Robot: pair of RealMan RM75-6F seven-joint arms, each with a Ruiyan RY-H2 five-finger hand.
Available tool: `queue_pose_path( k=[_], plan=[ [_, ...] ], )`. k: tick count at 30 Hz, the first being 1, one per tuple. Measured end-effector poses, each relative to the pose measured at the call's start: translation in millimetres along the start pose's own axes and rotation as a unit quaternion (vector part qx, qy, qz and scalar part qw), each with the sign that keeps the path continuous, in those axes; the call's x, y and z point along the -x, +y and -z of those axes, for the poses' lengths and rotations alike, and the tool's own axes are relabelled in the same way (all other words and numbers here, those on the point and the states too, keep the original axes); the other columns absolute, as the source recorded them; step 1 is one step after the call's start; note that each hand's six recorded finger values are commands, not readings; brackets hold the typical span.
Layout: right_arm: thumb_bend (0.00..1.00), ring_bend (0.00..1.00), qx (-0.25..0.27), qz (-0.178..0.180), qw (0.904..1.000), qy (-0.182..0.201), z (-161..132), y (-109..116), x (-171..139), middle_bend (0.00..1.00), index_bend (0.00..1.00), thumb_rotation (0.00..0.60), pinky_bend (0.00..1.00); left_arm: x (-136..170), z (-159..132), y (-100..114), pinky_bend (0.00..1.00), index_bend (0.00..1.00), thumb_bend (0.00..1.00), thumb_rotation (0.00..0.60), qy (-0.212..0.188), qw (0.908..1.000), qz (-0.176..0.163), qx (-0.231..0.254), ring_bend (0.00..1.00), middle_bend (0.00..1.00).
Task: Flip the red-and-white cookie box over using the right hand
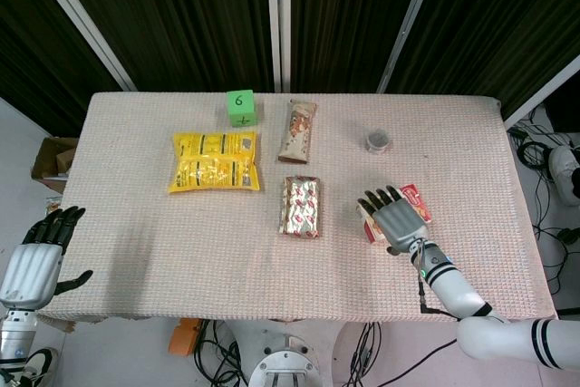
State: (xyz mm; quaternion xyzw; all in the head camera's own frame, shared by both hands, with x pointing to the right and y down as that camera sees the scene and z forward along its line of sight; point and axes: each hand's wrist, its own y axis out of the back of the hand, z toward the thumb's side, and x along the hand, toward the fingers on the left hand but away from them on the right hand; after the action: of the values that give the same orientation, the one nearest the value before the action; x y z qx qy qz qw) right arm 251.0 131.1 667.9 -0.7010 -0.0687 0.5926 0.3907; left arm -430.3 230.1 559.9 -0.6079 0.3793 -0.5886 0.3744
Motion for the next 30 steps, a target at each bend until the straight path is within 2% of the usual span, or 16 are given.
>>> queue_pose_path(
  k=[8,17,30],
  plan=[
    [0.04,0.00,0.000,0.001,1.0000,-0.005,4.0,1.1,0.2,0.00,0.00,0.600,0.00,-0.2,-1.3,0.0,0.19,0.08,0.02,0.600,-0.003,1.0000,-0.003,0.001,0.08,0.10],
    [0.04,0.00,-0.038,-0.016,0.9987,-0.028,11.3,-0.4,2.4,0.00,0.00,0.600,0.00,-6.0,-0.9,-0.2,0.19,0.08,0.02,0.600,-0.002,1.0000,0.001,0.001,0.08,0.10],
    [0.00,0.00,-0.041,-0.020,0.9988,-0.015,-8.4,-6.7,28.8,0.00,0.00,0.600,0.00,-6.3,3.5,-1.7,0.19,0.08,0.02,0.600,-0.002,1.0000,0.003,0.004,0.08,0.10]
  ],
)
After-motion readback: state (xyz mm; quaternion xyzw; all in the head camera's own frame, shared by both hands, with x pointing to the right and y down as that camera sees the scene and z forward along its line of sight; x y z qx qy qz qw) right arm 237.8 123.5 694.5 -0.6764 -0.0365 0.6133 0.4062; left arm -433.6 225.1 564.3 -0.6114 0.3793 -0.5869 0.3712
